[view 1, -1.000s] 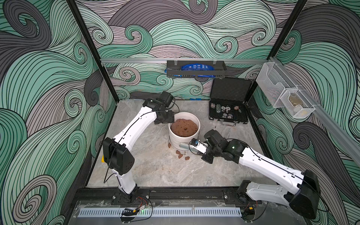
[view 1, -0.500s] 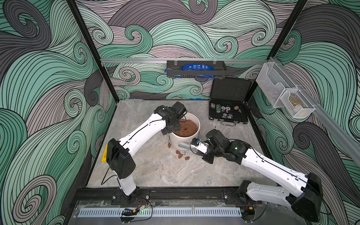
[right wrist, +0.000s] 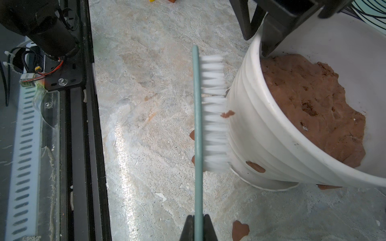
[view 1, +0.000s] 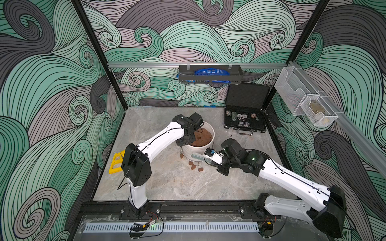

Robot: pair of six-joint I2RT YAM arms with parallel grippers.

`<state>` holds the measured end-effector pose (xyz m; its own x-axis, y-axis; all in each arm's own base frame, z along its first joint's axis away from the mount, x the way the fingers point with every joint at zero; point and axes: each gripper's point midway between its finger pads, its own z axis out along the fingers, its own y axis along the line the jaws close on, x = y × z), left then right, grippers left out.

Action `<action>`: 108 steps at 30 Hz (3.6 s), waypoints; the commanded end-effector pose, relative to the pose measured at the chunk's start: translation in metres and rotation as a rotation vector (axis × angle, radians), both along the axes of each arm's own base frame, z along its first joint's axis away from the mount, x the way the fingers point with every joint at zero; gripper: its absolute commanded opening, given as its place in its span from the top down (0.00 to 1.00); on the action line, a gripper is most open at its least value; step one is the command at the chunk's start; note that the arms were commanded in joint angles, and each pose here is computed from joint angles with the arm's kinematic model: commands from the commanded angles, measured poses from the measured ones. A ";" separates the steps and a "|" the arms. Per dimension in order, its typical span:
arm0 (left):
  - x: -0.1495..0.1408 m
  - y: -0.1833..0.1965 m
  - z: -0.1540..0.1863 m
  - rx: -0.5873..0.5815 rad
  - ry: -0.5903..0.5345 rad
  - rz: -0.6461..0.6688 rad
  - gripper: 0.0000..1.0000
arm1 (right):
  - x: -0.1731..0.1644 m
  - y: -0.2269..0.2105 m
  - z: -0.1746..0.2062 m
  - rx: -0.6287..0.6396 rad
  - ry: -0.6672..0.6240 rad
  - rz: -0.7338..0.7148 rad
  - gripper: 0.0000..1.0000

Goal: Scrub the dried mud off the ceramic pot
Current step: Rotate the pot at the center of the board, then brush off the soil from the pot.

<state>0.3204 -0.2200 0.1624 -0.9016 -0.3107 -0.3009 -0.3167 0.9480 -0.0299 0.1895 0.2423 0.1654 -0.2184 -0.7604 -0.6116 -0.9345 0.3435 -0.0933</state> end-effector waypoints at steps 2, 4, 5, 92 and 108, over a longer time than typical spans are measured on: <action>-0.003 0.001 -0.008 0.039 0.031 -0.005 0.72 | 0.001 0.003 -0.001 0.013 -0.006 0.011 1.00; -0.002 0.001 -0.009 0.043 0.032 -0.008 0.75 | 0.001 0.003 -0.001 0.015 -0.005 0.010 1.00; -0.002 0.001 -0.009 0.045 0.032 -0.011 0.76 | 0.001 0.004 -0.002 0.018 -0.001 0.013 1.00; 0.077 -0.033 -0.015 -0.011 -0.030 -1.091 0.85 | 0.011 0.004 -0.038 -0.133 0.062 -0.029 1.00; 0.087 -0.041 -0.017 0.012 -0.051 -1.256 0.85 | 0.024 -0.009 -0.027 -0.146 0.034 -0.088 1.00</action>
<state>0.4191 -0.2566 0.1605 -0.5925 0.7067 -0.3866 0.7520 0.6573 0.0489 0.2041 0.2337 0.1366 -0.2843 -0.8195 -0.4976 -0.9188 0.3812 -0.1028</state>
